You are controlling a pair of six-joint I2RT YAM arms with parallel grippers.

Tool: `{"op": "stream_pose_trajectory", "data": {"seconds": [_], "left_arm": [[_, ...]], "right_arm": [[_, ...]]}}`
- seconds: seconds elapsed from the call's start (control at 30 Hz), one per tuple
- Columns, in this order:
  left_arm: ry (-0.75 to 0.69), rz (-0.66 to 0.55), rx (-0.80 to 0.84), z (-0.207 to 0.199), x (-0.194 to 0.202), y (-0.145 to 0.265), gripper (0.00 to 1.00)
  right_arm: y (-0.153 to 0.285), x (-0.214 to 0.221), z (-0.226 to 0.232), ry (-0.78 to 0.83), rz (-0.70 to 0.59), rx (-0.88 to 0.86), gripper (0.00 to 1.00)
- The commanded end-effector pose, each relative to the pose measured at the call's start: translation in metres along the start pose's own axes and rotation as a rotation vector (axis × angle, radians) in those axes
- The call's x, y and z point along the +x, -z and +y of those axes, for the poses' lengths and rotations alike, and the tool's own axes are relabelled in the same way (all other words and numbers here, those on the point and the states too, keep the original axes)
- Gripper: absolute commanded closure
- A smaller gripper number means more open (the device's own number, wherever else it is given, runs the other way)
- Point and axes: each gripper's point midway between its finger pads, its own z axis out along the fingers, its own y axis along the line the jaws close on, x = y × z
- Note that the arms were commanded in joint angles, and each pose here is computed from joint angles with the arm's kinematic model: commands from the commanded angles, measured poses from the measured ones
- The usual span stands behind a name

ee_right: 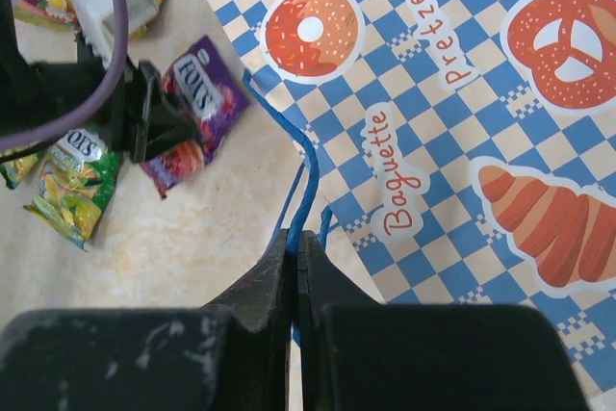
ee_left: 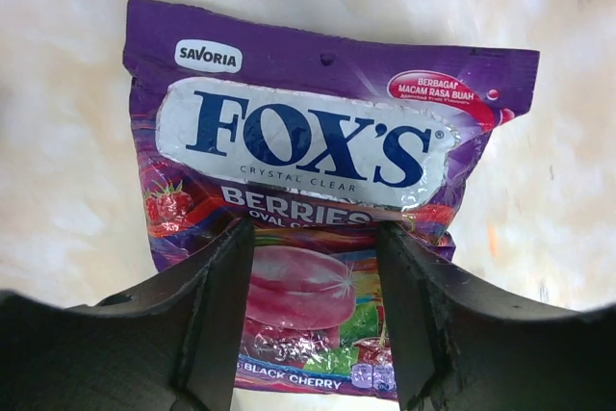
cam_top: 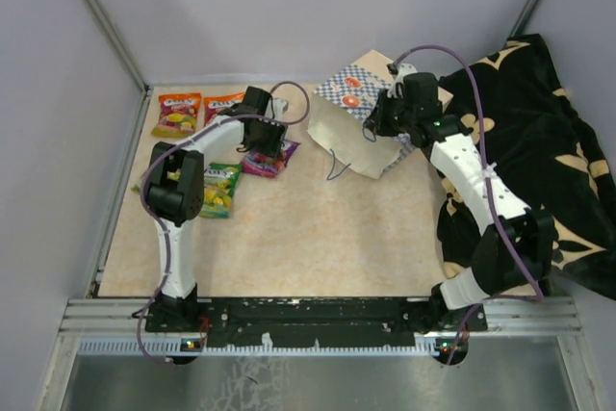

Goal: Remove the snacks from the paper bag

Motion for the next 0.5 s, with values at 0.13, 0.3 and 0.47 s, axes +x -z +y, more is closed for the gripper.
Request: {"op": "stream_pose_trajectory", "data": {"seconds": [0.13,0.3,0.47], "left_arm": [[0.311,-0.092,-0.244,0.042,-0.051,-0.043,0.36],[0.410,-0.174,-0.267,0.066,-0.080,-0.054,0.34],[0.431,-0.276,-0.182,0.082,-0.107,-0.065,0.33]], "right_arm": [[0.029,-0.018,0.004,0.019,-0.082,0.011,1.00],[0.028,-0.018,0.005,0.018,-0.073,0.011,1.00],[0.024,-0.016,0.003,0.017,-0.060,0.016,1.00]]}}
